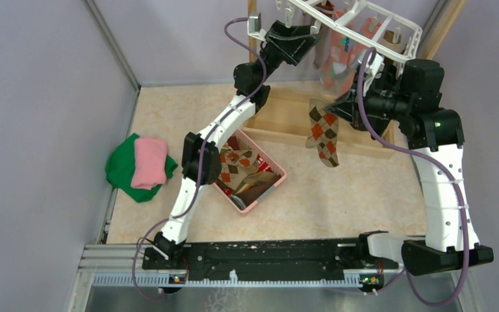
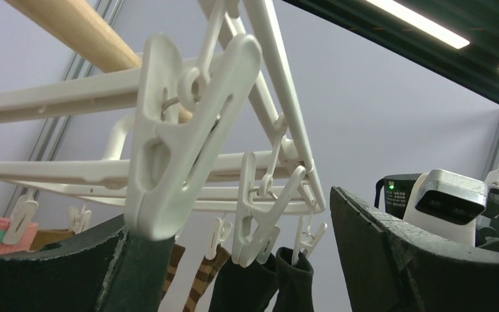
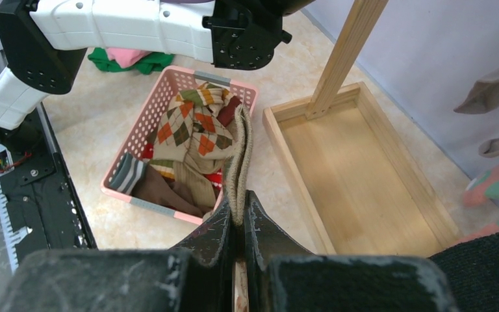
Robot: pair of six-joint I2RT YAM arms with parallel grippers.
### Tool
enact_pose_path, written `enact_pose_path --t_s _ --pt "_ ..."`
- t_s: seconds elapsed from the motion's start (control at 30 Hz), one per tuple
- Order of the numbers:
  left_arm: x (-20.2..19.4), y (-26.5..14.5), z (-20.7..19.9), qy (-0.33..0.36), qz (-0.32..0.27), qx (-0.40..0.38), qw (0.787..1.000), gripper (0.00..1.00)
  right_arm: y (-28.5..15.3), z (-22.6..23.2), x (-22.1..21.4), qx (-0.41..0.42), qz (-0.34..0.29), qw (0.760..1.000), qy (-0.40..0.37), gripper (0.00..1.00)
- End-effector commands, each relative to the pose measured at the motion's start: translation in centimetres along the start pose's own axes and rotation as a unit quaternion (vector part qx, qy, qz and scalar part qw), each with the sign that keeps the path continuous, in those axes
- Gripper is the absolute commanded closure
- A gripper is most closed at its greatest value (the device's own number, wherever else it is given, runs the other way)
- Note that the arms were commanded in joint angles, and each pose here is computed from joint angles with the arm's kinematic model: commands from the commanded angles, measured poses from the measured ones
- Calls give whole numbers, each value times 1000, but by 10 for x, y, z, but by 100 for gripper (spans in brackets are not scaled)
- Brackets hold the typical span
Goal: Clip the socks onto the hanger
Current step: Open the clamp at the hanger.
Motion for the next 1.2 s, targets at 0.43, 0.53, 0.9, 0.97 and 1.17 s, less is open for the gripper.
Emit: enact_pose_path --t_s 0.43,0.53,0.9,0.97,1.17 --pt "11 19 -24 46 -27 -39 998 15 -14 7 18 4 -31 999 -22 100" --pt "11 18 -23 47 -28 -41 998 17 -14 7 18 4 -32 999 -21 100" --pt "17 23 -32 56 -45 -47 996 23 -15 7 18 4 -34 999 -19 100" --pt "18 23 -33 56 -46 -48 996 23 -16 7 18 4 -34 999 -20 100" --pt "17 24 -33 55 -45 -48 996 29 -16 7 18 5 -34 999 -18 100"
Point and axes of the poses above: each gripper's point midway between its finger pads, its own y axis out along the fingers, its own z axis along the line the jaws close on, x = y × z, the point moved 9 cm from there along -y, back along the fingers, and after that the axes turned 7 degrees about -y, right-handed, at the moved point
